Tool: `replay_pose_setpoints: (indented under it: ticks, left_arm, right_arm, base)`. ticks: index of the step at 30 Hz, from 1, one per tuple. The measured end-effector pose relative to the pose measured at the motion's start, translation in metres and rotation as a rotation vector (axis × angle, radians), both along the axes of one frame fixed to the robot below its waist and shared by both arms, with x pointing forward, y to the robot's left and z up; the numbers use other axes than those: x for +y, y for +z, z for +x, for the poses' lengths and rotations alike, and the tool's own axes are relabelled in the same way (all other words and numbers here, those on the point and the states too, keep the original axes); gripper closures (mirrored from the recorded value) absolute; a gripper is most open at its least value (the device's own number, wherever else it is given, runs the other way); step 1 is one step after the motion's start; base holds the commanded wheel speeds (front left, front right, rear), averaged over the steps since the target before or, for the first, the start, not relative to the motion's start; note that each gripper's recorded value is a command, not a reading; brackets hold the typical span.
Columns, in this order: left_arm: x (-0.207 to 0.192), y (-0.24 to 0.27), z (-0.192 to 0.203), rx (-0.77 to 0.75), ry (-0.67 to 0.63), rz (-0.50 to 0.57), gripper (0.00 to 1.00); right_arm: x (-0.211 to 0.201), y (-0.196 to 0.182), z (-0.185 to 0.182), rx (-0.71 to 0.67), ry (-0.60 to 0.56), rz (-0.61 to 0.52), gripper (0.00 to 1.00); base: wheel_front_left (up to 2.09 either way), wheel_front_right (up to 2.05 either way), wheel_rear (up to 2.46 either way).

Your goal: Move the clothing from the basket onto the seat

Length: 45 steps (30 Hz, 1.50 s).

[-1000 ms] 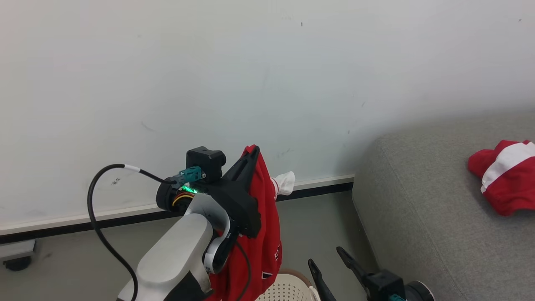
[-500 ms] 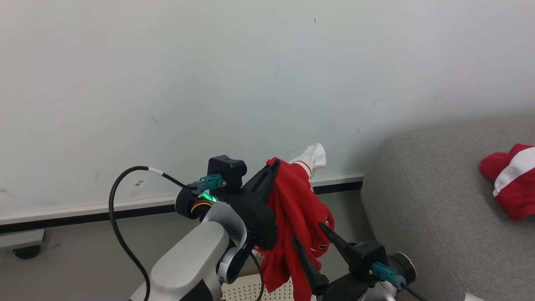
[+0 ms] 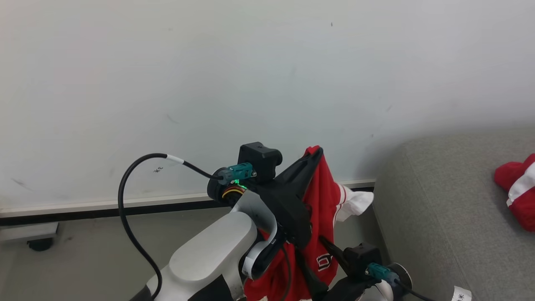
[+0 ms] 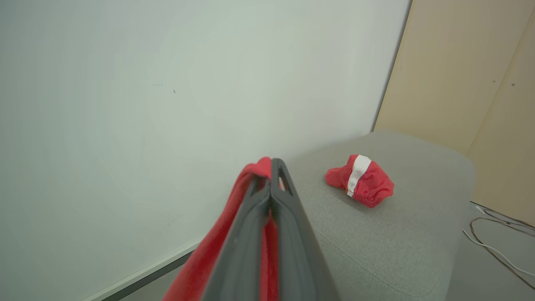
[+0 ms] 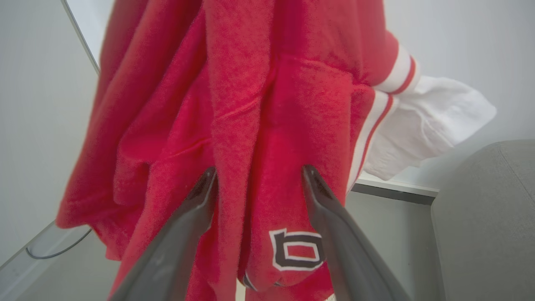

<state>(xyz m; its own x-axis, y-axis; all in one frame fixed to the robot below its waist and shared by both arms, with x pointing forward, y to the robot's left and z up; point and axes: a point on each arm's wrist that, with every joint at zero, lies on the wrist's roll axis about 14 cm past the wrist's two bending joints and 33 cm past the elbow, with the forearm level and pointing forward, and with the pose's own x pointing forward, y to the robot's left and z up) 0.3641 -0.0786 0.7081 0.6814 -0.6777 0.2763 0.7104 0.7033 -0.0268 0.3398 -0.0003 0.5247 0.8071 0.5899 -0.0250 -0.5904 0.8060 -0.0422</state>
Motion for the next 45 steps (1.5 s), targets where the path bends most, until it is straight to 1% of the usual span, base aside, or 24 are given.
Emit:
replay_pose_setpoints:
  ticks: [6,11,12,13,14,15,17,18,19,20,21,25,30,35,40,45]
  left_arm:
    - [-0.006,0.01,-0.013,-0.013,-0.031,-0.015,1.0]
    - [-0.011,0.013,-0.021,-0.015,-0.051,-0.018,1.0]
    - [-0.011,0.012,-0.022,-0.013,-0.054,-0.018,1.0]
    - [-0.012,0.012,-0.023,-0.011,-0.056,-0.018,1.0]
    - [-0.013,0.011,-0.023,-0.01,-0.056,-0.015,1.0]
    - [-0.013,0.01,-0.024,-0.01,-0.057,-0.014,1.0]
    - [-0.013,0.008,-0.022,-0.005,-0.051,-0.01,1.0]
    - [-0.012,0.007,-0.02,-0.003,-0.044,-0.008,0.93]
    - [-0.011,0.006,-0.018,-0.004,-0.033,-0.005,0.53]
    - [-0.009,0.005,-0.015,-0.007,-0.025,-0.002,0.05]
    - [-0.008,0.003,-0.013,-0.01,-0.018,0.002,0.0]
    - [-0.002,-0.007,-0.004,-0.018,0.013,0.035,0.0]
    - [-0.005,-0.044,-0.005,0.026,-0.036,0.082,0.0]
    - [0.001,-0.076,-0.001,0.065,-0.038,0.109,0.0]
    - [0.002,-0.108,-0.004,0.126,-0.05,0.107,0.0]
    - [-0.005,-0.122,-0.006,0.164,-0.071,0.092,0.0]
  right_arm:
    - [0.01,0.001,-0.001,0.02,0.03,0.052,0.0]
    - [0.013,0.007,0.004,0.009,0.039,0.066,0.0]
    - [0.013,0.008,0.005,0.007,0.037,0.068,0.11]
    - [0.012,0.007,0.005,0.01,0.034,0.067,0.51]
    - [0.011,0.005,0.006,0.014,0.03,0.065,0.72]
    - [0.009,0.005,0.006,0.016,0.025,0.063,1.0]
    - [0.007,0.005,0.008,0.013,0.019,0.058,1.0]
    - [0.006,0.005,0.008,0.01,0.016,0.055,1.0]
    - [0.005,0.006,0.009,0.007,0.013,0.053,1.0]
    - [0.004,0.006,0.01,0.006,0.01,0.051,1.0]
    - [0.003,0.005,0.01,0.006,0.006,0.047,1.0]
    - [-0.003,0.004,0.011,0.008,-0.013,0.042,1.0]
    - [-0.023,-0.009,0.01,0.037,-0.078,0.026,1.0]
    - [-0.049,-0.018,0.006,0.05,-0.153,0.001,1.0]
    - [-0.088,-0.023,-0.001,0.057,-0.259,-0.026,1.0]
    - [-0.117,-0.022,-0.012,0.057,-0.351,-0.022,1.0]
  base:
    - [0.0,0.0,0.0]
    - [0.0,0.0,0.0]
    - [0.0,0.0,0.0]
    - [0.0,0.0,0.0]
    - [0.0,0.0,0.0]
    - [0.0,0.0,0.0]
    - [0.0,0.0,0.0]
    - [0.0,0.0,0.0]
    - [0.0,0.0,0.0]
    - [0.0,0.0,0.0]
    - [0.0,0.0,0.0]
    - [0.0,0.0,0.0]
    - [0.0,0.0,0.0]
    - [0.0,0.0,0.0]
    - [0.0,0.0,0.0]
    - [0.0,0.0,0.0]
